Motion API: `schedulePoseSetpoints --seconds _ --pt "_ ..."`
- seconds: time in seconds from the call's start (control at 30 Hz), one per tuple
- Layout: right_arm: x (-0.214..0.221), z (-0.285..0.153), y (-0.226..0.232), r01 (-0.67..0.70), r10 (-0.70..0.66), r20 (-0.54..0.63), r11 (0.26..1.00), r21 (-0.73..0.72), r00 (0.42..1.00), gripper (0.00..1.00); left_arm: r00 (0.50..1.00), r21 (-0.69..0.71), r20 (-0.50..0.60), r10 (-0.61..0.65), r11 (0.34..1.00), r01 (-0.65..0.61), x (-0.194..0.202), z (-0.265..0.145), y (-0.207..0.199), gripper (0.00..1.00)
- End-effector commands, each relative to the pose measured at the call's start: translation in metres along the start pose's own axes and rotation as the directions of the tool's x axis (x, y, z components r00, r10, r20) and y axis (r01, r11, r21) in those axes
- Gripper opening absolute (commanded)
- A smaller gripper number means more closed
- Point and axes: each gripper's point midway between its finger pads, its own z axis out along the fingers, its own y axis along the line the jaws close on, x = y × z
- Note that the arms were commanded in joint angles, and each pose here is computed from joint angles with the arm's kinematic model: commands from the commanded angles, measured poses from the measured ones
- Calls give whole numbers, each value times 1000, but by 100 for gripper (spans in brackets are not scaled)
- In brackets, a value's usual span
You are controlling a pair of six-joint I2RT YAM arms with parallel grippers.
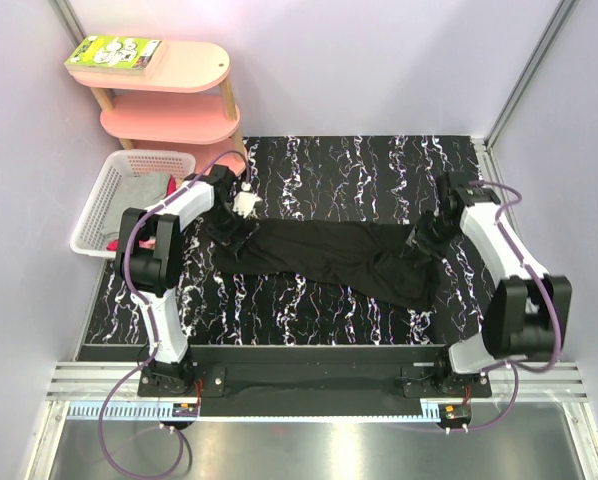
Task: Fold and stack the t-shirts
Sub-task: Fold the other side of the tshirt into a rectangle
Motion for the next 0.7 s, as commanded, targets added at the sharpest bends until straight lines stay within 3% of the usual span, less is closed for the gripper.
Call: schedulePoseSetpoints --seconds 0.0,0.33,0.67 --pt "53 13 -19 -82 82 -139 997 4 987 50 997 -12 69 17 1000 -16 -20 -21 5 95" --pt "73 51 -47 -114 130 -200 989 91 971 51 997 -18 64 32 999 -31 -17 -23 5 95" --pt "45 58 -77 -175 200 -103 962 208 974 57 997 -19 69 36 999 -35 -14 -27 3 95"
